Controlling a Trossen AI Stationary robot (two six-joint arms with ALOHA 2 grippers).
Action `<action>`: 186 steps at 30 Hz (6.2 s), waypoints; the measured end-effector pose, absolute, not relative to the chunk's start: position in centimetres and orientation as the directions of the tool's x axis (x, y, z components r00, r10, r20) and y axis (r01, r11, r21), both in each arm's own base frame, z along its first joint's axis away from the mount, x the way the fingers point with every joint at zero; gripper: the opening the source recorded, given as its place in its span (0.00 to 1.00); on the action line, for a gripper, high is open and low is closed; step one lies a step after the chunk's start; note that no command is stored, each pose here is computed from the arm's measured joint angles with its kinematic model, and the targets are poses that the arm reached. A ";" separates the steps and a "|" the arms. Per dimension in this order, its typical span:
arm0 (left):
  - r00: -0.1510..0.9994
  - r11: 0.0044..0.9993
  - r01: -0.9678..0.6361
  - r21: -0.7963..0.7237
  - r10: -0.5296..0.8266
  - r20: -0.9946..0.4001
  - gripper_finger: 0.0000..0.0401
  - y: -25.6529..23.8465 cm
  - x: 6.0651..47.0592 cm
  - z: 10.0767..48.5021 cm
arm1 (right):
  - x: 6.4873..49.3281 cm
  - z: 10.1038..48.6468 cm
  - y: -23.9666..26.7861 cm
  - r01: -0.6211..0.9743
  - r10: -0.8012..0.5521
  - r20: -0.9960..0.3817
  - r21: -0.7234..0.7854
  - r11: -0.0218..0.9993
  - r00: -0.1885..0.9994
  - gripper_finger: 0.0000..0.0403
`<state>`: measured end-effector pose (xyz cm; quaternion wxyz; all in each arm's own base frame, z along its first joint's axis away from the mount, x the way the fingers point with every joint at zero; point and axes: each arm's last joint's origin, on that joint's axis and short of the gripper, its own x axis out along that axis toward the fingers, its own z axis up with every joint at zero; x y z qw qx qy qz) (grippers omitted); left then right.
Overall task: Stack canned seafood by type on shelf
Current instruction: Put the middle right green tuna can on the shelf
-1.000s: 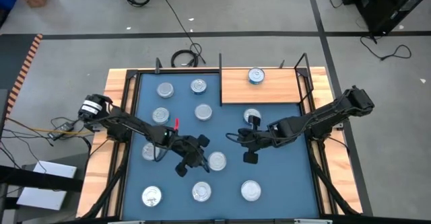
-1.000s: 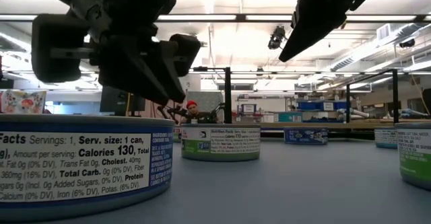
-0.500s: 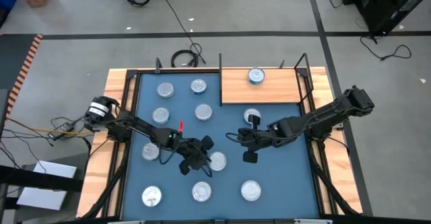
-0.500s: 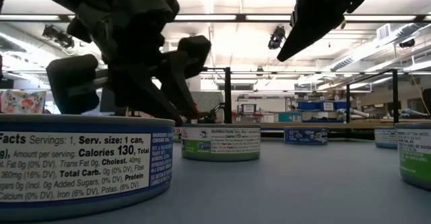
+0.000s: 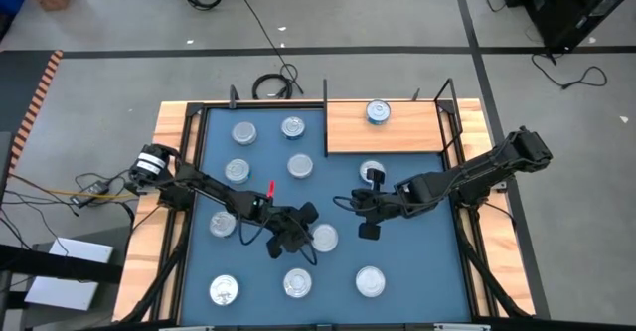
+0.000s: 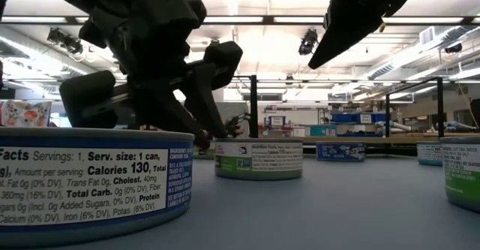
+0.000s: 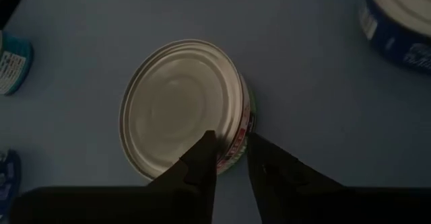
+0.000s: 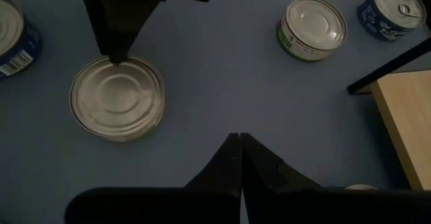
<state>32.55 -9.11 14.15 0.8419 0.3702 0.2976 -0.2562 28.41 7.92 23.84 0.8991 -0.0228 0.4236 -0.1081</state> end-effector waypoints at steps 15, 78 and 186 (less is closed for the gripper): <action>0.701 0.596 0.638 0.487 -0.189 -0.688 0.01 -9.1 32.6 14.2 | 28.4 23.8 7.9 0.175 -0.214 -0.757 -0.133 0.976 0.618 0.02; 0.723 0.603 0.547 0.581 0.008 -0.690 0.01 -8.8 32.9 13.1 | 28.6 24.0 8.0 0.174 -0.204 -0.745 -0.119 0.977 0.635 0.02; 0.969 0.975 0.219 -0.043 -0.222 -0.103 0.34 -3.2 27.7 21.6 | 28.9 22.9 8.7 0.187 -0.684 -0.450 -0.741 0.645 0.575 0.35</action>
